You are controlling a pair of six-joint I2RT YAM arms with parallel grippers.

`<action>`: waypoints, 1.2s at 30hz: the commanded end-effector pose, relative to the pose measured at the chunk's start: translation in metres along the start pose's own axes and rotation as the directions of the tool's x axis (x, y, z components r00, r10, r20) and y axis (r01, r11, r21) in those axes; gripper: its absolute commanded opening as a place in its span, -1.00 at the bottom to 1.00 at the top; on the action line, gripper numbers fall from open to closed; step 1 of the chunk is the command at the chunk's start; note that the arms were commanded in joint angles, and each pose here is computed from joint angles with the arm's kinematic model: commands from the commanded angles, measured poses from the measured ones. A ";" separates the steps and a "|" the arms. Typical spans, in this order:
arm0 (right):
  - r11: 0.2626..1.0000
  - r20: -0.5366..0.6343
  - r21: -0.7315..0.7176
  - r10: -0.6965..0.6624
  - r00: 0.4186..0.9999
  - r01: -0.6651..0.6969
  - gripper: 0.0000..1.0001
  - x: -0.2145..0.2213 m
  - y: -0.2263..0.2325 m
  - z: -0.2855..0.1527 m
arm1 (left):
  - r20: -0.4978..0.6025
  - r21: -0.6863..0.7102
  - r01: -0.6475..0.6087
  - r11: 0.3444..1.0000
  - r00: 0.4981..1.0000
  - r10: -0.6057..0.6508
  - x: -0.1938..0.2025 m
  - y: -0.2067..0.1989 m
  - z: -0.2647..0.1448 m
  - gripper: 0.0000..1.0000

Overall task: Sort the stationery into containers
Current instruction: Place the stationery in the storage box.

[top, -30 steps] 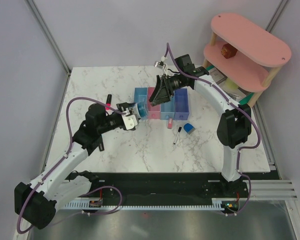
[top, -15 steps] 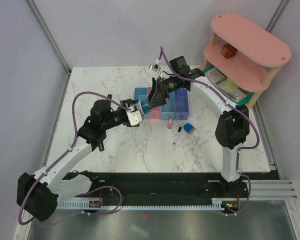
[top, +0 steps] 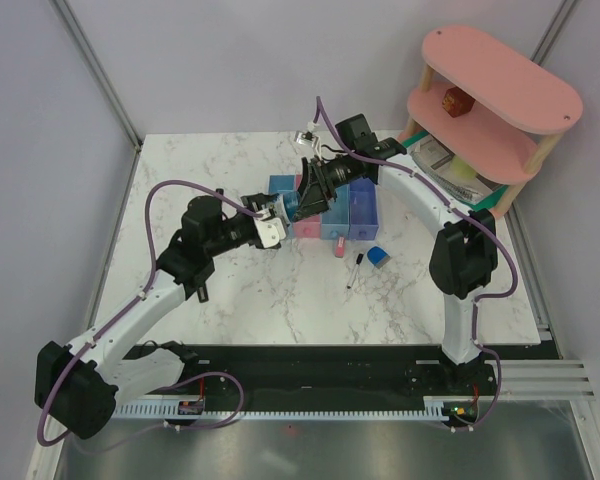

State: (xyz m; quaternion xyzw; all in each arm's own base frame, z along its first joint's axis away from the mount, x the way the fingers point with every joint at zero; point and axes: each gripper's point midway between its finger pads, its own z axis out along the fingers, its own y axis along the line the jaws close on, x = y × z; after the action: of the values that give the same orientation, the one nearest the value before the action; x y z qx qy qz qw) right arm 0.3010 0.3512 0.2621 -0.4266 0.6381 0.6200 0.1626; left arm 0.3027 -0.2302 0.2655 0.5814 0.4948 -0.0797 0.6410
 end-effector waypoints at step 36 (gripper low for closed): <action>0.996 0.045 0.041 -0.085 0.995 0.083 0.71 -0.028 0.004 -0.010 | 0.061 -0.102 -0.059 0.993 0.996 0.066 -0.017 0.020 -0.004 -0.96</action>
State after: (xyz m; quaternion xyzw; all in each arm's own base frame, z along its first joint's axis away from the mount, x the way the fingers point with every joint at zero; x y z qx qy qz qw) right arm 0.3159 0.3504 0.2583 -0.4102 0.6554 0.6107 0.1713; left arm 0.3068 -0.2265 0.2531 0.5764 0.5050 -0.0691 0.6387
